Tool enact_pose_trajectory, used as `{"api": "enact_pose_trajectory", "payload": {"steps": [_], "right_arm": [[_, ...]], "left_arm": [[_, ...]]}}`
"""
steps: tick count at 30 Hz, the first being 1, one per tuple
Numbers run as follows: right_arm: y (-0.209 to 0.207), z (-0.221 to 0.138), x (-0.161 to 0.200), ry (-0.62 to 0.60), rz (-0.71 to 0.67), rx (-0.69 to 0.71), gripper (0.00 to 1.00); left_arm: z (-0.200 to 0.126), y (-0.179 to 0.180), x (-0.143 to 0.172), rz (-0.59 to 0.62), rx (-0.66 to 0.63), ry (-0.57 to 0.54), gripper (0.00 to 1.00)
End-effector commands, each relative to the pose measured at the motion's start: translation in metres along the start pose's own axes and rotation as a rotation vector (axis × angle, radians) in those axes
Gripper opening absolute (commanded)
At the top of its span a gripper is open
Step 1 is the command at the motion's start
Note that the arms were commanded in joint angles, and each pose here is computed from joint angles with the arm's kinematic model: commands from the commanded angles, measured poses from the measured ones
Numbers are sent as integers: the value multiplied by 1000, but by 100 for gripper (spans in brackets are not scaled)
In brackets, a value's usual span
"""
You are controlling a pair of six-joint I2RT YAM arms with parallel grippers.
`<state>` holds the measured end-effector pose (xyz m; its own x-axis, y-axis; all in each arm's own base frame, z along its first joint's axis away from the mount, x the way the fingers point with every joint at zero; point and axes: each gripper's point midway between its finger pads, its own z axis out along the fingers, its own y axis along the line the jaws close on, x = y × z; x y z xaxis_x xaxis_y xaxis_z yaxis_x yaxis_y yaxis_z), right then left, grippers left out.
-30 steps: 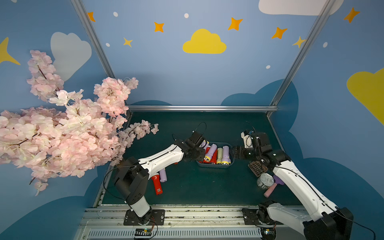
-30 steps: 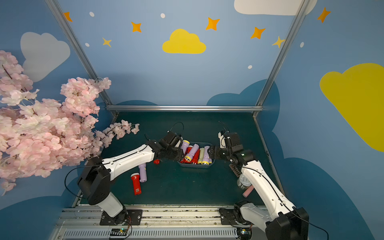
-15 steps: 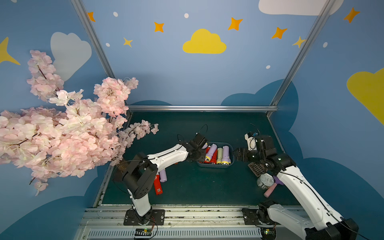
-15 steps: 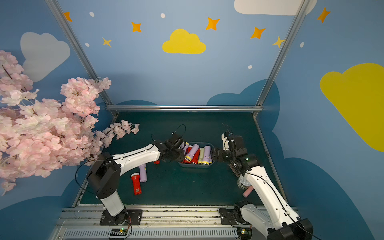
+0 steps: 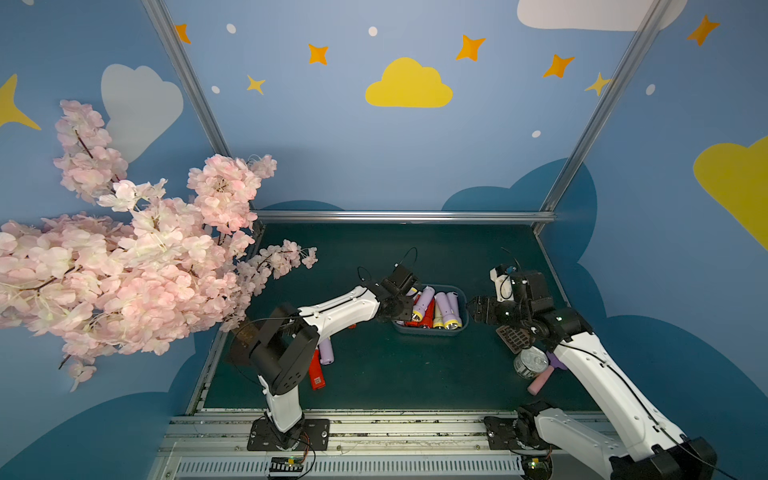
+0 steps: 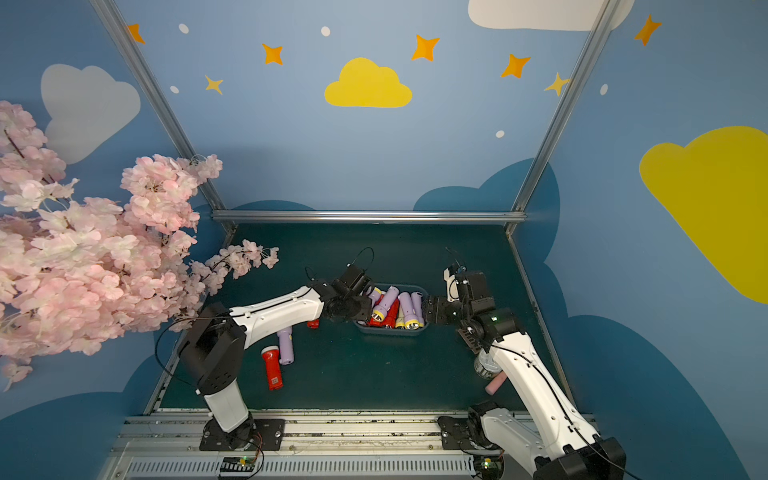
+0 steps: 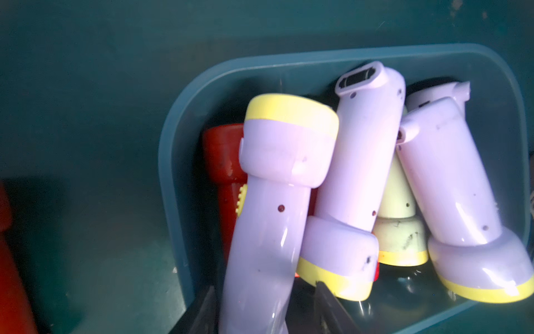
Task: Put the flashlights into the storage boxes
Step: Place the flashlight at the storage box, then pick up the flashlight from the center of the board.
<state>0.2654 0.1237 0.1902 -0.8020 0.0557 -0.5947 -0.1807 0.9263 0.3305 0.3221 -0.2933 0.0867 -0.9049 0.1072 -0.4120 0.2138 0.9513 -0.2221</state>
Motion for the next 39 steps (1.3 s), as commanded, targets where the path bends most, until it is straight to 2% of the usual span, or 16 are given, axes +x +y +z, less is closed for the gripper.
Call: {"api": "enact_pose_trajectory", "payload": {"steps": [1, 7, 13, 15, 17, 20, 24, 28, 33, 39], "right_arm": [[-3, 1, 4, 10, -3, 6, 86], [1, 2, 4, 12, 3, -14, 87], [6, 6, 7, 32, 15, -43, 86], [8, 9, 7, 38, 20, -55, 79], [11, 13, 8, 45, 22, -69, 66], [12, 24, 9, 67, 28, -72, 56], [14, 45, 12, 123, 33, -73, 55], [22, 63, 15, 170, 30, -75, 55], [37, 66, 5, 157, 11, -85, 55], [47, 66, -3, 160, -20, -76, 56]], "left_arm": [[-21, -3, -7, 0, 0, -38, 58], [-50, -4, -11, 0, 25, -91, 67], [-84, 5, -10, 2, 33, -157, 71], [-91, 15, -6, 7, 7, -176, 73], [-95, 30, -1, 4, -30, -197, 74], [-93, 51, 12, -25, -53, -190, 75], [-87, 76, 29, -79, -51, -167, 80], [-86, 102, 37, -118, -85, -168, 98], [-85, 129, 37, -154, -126, -184, 99], [-63, 143, 39, -179, -137, -131, 99]]}}
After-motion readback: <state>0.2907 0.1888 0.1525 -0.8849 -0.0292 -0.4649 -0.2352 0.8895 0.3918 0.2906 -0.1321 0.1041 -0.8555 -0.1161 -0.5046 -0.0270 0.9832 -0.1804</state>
